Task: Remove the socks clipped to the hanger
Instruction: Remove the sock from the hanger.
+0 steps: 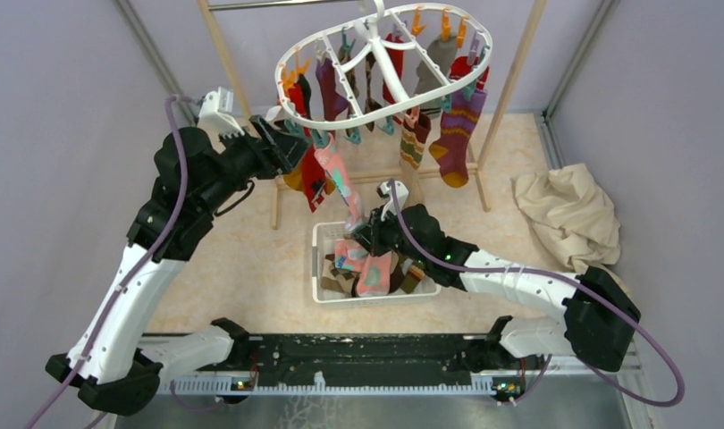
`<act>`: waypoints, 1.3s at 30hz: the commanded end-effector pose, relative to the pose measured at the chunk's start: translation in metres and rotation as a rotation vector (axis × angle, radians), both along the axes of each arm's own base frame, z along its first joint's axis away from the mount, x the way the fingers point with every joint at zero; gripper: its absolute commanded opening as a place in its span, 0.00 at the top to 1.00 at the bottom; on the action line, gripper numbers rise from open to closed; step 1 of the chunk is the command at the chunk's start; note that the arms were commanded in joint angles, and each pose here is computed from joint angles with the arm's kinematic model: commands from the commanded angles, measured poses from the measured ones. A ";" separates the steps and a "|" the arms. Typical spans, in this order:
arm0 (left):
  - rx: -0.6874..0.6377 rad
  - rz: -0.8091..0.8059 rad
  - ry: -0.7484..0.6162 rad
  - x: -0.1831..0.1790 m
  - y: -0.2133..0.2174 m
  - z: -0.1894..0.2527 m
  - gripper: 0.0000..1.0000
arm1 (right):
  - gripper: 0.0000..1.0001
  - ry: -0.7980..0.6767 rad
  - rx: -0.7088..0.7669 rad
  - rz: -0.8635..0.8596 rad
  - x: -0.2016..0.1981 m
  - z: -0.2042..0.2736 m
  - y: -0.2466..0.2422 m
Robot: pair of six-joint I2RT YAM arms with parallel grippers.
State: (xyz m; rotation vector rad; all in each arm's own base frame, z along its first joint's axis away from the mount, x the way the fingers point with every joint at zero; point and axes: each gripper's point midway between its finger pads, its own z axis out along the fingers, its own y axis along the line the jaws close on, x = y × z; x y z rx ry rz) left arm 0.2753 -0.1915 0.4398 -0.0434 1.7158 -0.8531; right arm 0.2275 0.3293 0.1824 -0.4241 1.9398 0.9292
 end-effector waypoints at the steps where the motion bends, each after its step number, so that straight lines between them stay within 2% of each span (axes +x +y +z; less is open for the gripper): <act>1: -0.038 -0.063 -0.005 -0.004 -0.018 0.005 0.28 | 1.00 -0.062 0.076 0.016 0.003 0.033 0.013; 9: 0.015 -0.044 -0.016 0.004 -0.040 0.000 0.28 | 1.00 -0.063 0.070 0.015 0.003 0.032 0.012; 20: 0.071 0.056 -0.043 0.015 -0.026 -0.001 0.30 | 1.00 -0.058 0.069 0.015 0.002 0.026 0.011; 39: 0.091 0.113 -0.141 0.032 -0.023 -0.011 0.39 | 1.00 -0.042 0.070 0.022 -0.001 0.016 0.011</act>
